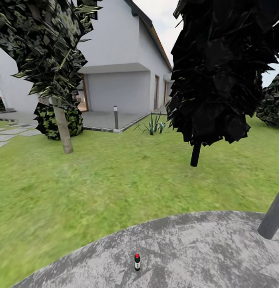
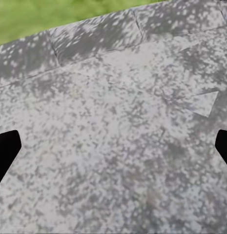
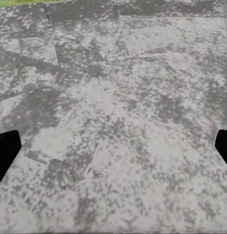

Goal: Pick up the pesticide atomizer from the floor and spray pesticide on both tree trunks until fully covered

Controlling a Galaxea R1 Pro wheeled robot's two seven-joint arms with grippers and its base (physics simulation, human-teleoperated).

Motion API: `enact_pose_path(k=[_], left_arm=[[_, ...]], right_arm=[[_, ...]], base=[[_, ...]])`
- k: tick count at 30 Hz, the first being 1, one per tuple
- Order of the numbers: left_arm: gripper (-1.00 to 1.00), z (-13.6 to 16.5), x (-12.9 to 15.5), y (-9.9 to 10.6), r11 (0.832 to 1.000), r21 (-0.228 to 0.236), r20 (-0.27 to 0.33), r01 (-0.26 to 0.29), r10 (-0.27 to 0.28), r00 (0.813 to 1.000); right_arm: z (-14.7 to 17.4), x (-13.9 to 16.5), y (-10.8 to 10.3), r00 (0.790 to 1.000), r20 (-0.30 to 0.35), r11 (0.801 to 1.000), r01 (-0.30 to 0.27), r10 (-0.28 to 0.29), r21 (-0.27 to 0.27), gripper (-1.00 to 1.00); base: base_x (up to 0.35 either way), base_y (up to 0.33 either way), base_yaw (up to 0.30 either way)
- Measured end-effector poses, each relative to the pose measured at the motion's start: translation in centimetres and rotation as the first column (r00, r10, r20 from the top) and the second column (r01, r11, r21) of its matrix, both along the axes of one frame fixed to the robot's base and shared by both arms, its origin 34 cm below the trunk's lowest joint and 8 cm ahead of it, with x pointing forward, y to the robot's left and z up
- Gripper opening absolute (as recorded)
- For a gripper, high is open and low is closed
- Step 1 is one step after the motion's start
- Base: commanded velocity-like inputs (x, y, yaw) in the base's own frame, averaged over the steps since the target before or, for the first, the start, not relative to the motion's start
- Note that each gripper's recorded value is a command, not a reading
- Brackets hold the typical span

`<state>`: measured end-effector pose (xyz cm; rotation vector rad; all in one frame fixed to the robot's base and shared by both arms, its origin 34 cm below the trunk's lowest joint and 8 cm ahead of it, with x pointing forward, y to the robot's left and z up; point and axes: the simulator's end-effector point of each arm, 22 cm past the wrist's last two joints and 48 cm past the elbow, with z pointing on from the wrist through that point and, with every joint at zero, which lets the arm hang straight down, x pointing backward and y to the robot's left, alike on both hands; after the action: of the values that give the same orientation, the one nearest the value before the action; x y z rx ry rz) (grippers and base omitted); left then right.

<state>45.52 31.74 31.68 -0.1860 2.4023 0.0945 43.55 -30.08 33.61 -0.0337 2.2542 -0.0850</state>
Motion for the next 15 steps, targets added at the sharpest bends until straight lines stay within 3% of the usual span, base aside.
enact_pose_path(k=[15], left_arm=[[1.0, 0.34, 0.31, -0.16, 1.0, -0.004, 0.011, 0.003, -0.003, 1.0]], right_arm=[[0.27, 0.2, -0.01, 1.0, 0.008, 1.0, 0.001, -0.001, 0.001, 1.0]], base=[[0.0, 0.306, -0.278]])
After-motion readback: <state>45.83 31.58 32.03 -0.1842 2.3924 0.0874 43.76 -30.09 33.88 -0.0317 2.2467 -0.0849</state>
